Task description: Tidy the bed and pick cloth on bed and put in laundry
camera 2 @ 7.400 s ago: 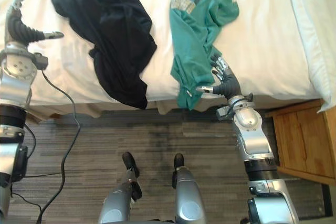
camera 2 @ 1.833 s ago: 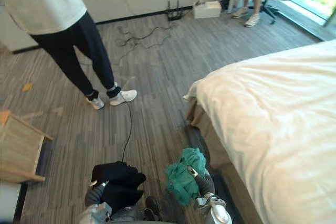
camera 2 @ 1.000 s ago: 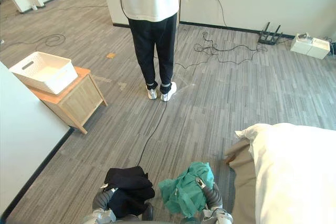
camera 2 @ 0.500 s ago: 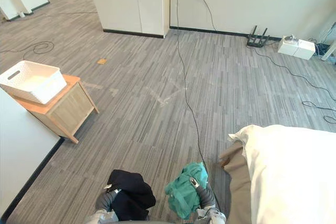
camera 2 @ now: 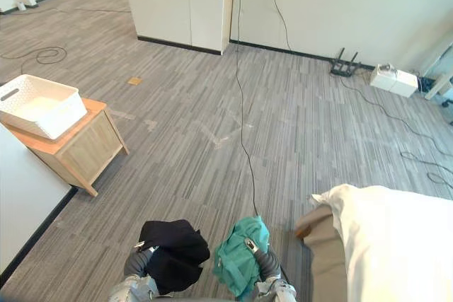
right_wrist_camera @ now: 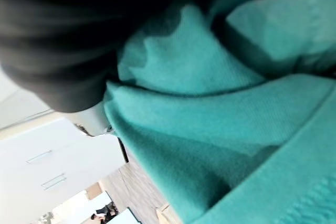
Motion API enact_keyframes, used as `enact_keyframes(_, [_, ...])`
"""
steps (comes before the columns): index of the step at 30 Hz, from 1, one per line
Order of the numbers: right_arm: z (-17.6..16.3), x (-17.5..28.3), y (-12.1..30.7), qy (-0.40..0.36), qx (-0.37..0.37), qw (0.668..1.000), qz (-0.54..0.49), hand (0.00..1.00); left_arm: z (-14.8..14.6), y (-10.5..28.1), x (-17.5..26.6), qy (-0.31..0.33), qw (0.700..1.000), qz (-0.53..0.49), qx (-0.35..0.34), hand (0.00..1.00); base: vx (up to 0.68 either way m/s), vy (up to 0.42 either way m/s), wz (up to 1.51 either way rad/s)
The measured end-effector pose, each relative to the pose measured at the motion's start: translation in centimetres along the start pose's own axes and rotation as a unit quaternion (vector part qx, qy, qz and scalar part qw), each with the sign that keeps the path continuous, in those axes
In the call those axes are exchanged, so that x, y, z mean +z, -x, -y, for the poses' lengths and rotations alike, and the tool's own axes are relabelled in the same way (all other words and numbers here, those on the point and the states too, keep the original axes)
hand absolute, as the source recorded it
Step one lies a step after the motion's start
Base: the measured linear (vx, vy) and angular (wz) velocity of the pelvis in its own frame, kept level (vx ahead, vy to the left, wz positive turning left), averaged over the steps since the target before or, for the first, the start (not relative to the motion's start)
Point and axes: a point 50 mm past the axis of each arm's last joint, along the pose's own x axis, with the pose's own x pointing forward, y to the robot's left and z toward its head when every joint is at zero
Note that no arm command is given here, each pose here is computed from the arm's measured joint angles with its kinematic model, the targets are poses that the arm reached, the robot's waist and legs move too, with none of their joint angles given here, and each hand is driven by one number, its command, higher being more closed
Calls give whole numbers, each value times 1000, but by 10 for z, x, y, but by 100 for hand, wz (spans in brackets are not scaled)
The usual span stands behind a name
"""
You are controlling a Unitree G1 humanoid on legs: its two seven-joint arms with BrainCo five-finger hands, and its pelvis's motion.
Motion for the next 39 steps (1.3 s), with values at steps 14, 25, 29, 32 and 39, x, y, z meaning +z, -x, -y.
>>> enact_keyframes(14, [20, 18, 9, 36, 0, 999, 20, 100, 3, 14, -22, 14, 999, -32, -5, 100, 259, -163, 17])
enact_keyframes(25, [24, 19, 8, 17, 6, 999, 26, 100, 11, 12, -11, 35, 999, -2, -15, 100, 451, 118, -19])
enact_keyframes(29, [18, 26, 5, 11, 15, 999, 47, 100, 15, 7, -3, 40, 999, 17, -18, 100, 510, 273, 10])
enact_keyframes(32, [14, 24, 4, 7, 20, 999, 43, 100, 12, 10, -6, 46, 999, 12, -12, 100, 352, 188, -6])
enact_keyframes(39, [6, 7, 7, 7, 34, 999, 13, 100, -8, 14, -13, 30, 999, 3, 30, 100, 351, 120, 32])
